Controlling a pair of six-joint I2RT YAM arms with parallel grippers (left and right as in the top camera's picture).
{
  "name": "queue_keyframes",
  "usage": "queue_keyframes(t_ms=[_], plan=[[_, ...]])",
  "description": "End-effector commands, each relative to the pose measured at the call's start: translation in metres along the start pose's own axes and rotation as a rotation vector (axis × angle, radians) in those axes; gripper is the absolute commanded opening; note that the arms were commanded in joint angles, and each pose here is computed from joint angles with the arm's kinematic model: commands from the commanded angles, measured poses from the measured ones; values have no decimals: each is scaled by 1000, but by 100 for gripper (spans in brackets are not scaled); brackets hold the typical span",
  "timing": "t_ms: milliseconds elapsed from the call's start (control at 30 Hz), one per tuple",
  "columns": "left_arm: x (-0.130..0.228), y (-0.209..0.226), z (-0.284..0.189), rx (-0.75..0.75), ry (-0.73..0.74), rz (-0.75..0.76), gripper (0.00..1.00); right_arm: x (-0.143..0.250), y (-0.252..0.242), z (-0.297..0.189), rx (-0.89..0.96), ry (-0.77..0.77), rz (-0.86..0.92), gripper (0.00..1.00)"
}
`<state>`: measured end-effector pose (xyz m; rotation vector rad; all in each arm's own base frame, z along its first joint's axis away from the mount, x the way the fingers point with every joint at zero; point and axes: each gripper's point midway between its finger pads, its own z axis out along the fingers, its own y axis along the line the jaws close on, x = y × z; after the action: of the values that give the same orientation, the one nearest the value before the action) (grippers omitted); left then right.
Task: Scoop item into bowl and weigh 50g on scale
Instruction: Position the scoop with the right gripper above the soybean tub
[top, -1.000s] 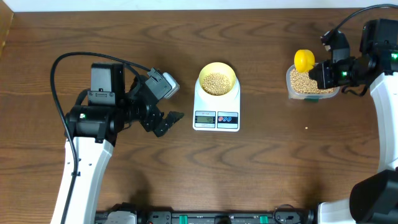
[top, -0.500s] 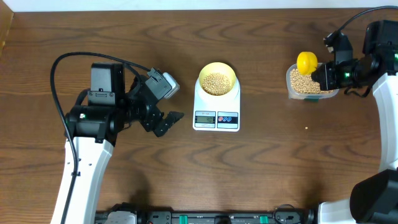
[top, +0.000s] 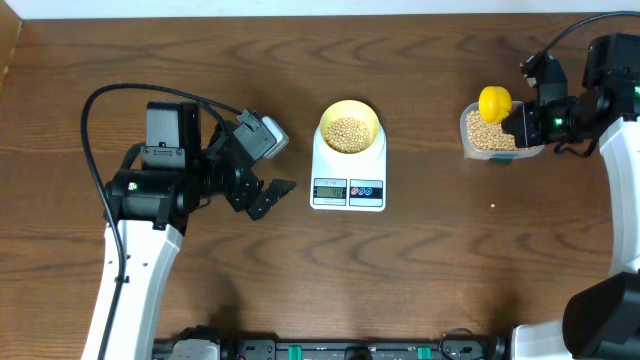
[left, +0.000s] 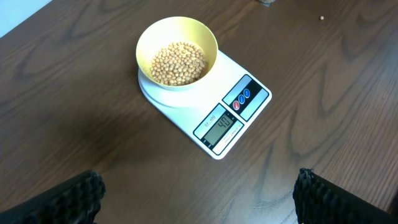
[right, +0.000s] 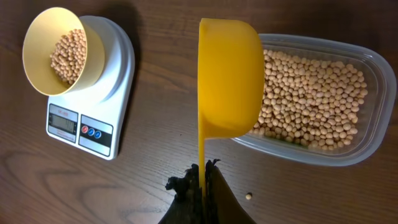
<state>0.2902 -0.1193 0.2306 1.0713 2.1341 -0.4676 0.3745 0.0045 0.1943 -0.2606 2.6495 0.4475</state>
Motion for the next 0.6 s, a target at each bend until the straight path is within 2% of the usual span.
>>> queue_keyframes(t_ms=[0,567], plan=[[-5,1,-3,-4,-15,-7,99,-6,0,-13,13,-33,-18,1],[-5,1,-3,-4,-15,-7,99,-4,0,-13,16,-29,-18,1]])
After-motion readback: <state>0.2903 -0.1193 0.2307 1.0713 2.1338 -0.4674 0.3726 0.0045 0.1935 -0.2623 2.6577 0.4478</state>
